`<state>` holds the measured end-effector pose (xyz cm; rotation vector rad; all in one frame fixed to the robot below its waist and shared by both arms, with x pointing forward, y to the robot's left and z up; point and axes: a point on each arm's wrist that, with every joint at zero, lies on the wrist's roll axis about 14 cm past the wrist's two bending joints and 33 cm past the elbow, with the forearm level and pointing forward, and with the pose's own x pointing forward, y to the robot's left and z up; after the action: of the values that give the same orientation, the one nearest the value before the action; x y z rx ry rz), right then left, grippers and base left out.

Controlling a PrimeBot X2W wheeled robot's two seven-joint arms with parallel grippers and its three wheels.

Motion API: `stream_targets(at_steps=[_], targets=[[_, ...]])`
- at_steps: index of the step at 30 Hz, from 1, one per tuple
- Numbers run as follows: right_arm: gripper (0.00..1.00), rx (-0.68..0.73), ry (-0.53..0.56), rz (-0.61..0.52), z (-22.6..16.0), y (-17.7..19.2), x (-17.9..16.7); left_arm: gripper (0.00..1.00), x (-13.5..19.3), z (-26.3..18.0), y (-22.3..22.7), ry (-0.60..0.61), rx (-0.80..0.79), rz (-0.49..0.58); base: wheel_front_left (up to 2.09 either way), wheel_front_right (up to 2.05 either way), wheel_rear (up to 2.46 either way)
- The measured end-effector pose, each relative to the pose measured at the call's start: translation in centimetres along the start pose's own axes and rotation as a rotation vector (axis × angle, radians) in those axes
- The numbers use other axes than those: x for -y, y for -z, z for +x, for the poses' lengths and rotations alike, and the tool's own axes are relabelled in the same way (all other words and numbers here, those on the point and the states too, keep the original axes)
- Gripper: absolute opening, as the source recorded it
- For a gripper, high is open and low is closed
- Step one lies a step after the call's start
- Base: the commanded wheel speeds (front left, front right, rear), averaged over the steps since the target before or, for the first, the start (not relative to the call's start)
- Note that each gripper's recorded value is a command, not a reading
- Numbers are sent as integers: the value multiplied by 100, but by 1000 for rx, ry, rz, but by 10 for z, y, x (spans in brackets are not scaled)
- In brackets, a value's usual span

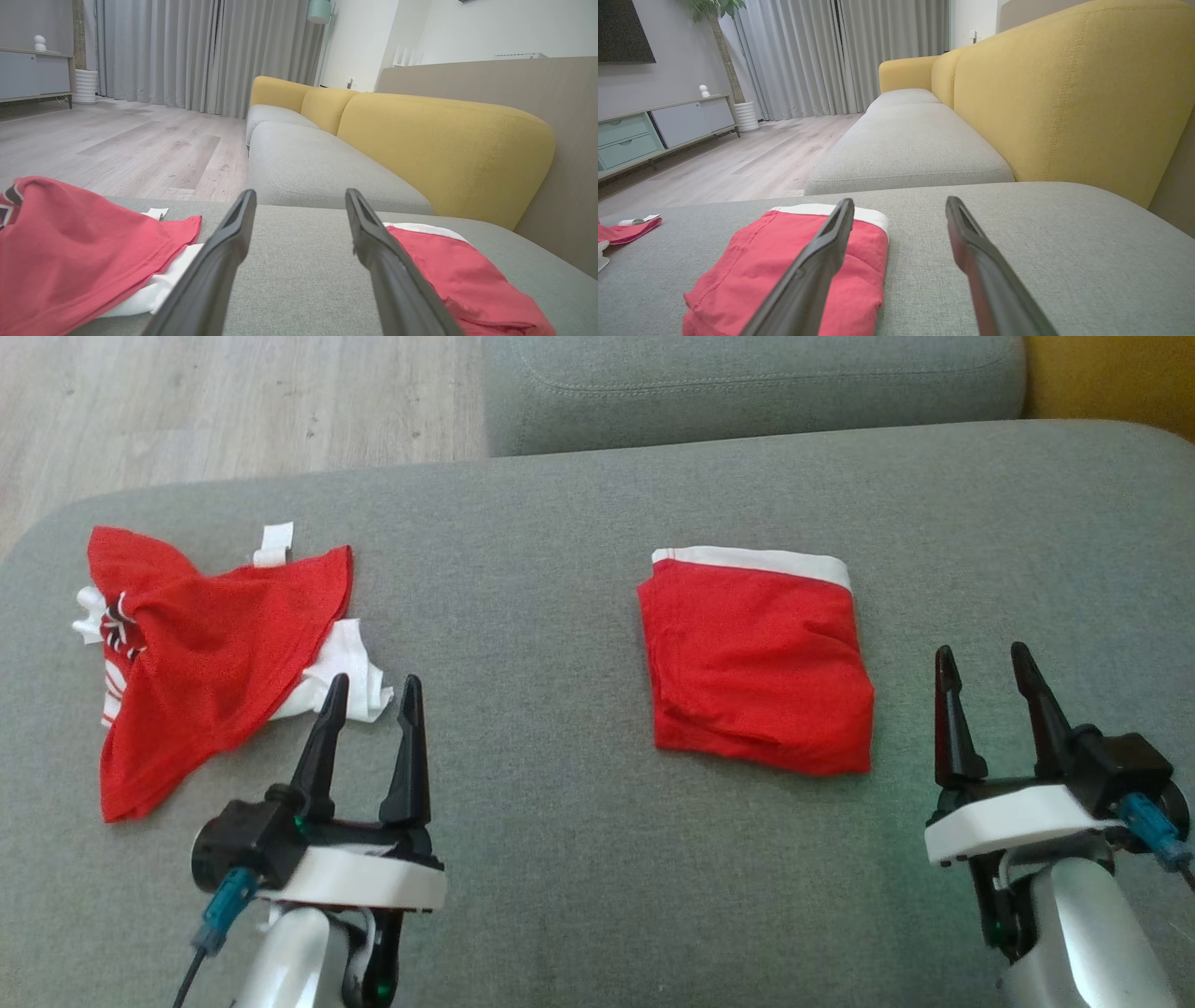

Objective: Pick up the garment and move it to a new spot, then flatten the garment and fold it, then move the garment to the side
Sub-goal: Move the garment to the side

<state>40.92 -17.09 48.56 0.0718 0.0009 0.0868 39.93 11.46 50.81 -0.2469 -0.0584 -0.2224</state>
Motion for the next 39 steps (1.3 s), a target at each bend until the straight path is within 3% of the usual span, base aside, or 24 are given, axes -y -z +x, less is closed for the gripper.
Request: stream_targets(at_steps=[11,25,33,34,36,39], targets=[[100,-61,-29,-20,26,9,-9,100,-8,0,6,-20,-15,-1,0,0,0],[100,-479,-55,111,59,115,-33,100,-26,10,20,-51,-55,0,0,0,0],[100,-502,-75,129,77,127,-45,100,-33,10,24,-72,-68,-4,0,0,0],[87,-502,-75,129,77,127,-45,100,-33,10,24,-72,-68,-4,0,0,0],[0,-497,-77,114,78,127,-44,100,-33,11,26,-69,-71,-5,0,0,0],[0,-479,-85,72,81,124,-42,100,-29,14,26,-58,-71,-7,0,0,0]])
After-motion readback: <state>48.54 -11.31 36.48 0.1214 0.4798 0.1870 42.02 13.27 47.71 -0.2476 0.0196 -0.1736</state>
